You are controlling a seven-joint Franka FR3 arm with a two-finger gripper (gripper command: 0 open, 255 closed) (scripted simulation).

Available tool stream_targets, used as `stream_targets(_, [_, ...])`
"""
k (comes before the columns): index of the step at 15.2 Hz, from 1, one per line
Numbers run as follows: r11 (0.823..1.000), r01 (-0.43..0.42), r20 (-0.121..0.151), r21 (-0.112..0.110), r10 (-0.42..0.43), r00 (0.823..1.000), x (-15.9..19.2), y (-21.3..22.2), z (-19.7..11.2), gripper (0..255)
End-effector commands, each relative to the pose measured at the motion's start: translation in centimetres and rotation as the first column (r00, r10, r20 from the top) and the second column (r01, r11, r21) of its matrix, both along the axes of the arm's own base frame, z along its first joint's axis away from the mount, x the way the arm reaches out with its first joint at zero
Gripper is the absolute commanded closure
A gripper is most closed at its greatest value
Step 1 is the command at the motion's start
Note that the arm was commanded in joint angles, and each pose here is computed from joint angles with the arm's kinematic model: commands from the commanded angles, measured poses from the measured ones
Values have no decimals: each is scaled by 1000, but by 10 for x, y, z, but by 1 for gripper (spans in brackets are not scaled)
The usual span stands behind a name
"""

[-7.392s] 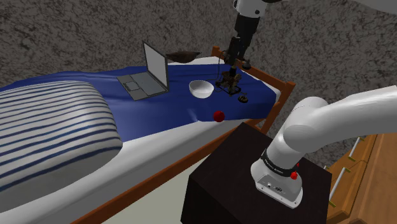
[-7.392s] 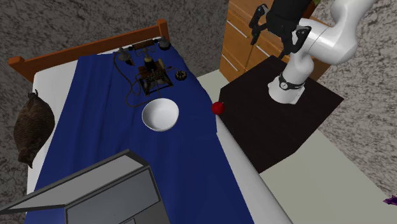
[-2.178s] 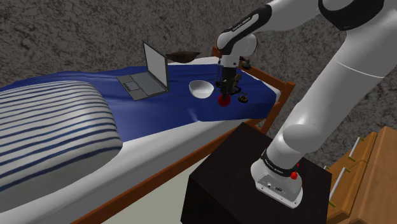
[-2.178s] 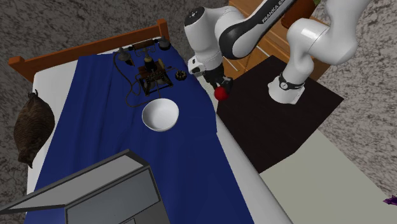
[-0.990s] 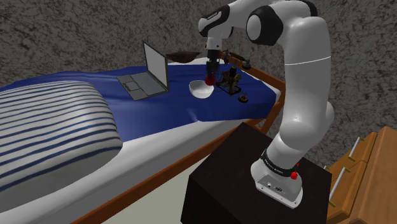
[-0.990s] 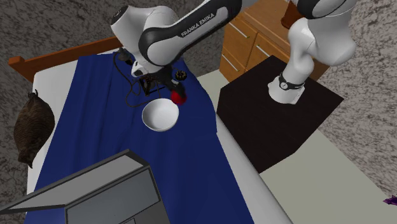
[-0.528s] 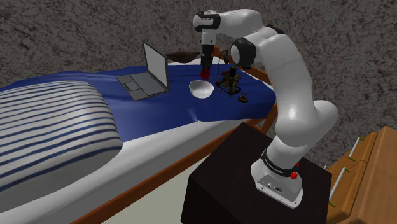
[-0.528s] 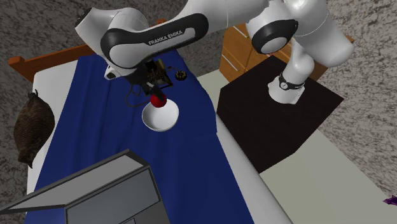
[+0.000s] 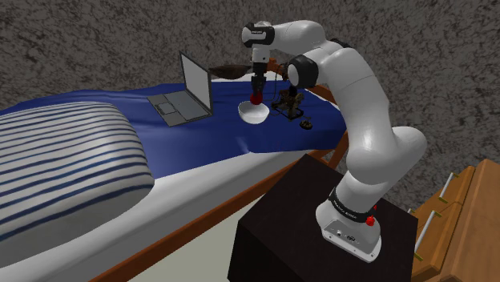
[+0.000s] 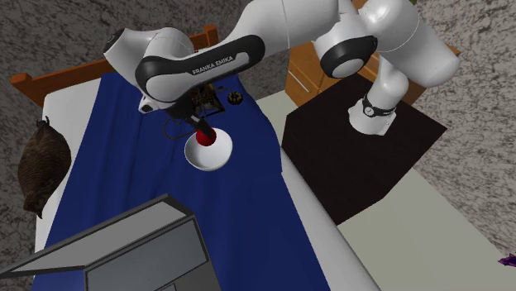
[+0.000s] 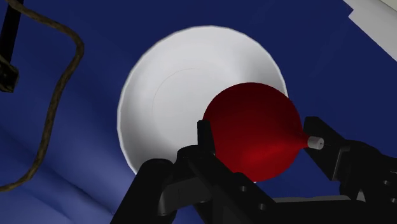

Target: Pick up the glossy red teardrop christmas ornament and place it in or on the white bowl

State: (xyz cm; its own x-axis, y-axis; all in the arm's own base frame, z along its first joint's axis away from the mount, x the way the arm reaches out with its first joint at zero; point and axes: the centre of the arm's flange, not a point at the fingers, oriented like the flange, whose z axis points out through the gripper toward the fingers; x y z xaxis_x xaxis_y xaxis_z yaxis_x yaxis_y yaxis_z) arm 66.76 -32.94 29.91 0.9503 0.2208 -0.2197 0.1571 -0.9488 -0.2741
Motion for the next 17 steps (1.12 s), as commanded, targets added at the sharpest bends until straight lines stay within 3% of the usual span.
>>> stream_targets(1, [1000,0,1,0,0,1000,0,0,-11,255])
stream_targets(6, [1000,0,1,0,0,1000,0,0,-39,255])
stream_targets(14, [1000,0,1,0,0,1000,0,0,-39,255])
stream_targets(15, [1000,0,1,0,0,1000,0,0,-39,0])
stream_targets(17, [1000,0,1,0,0,1000,0,0,-39,0])
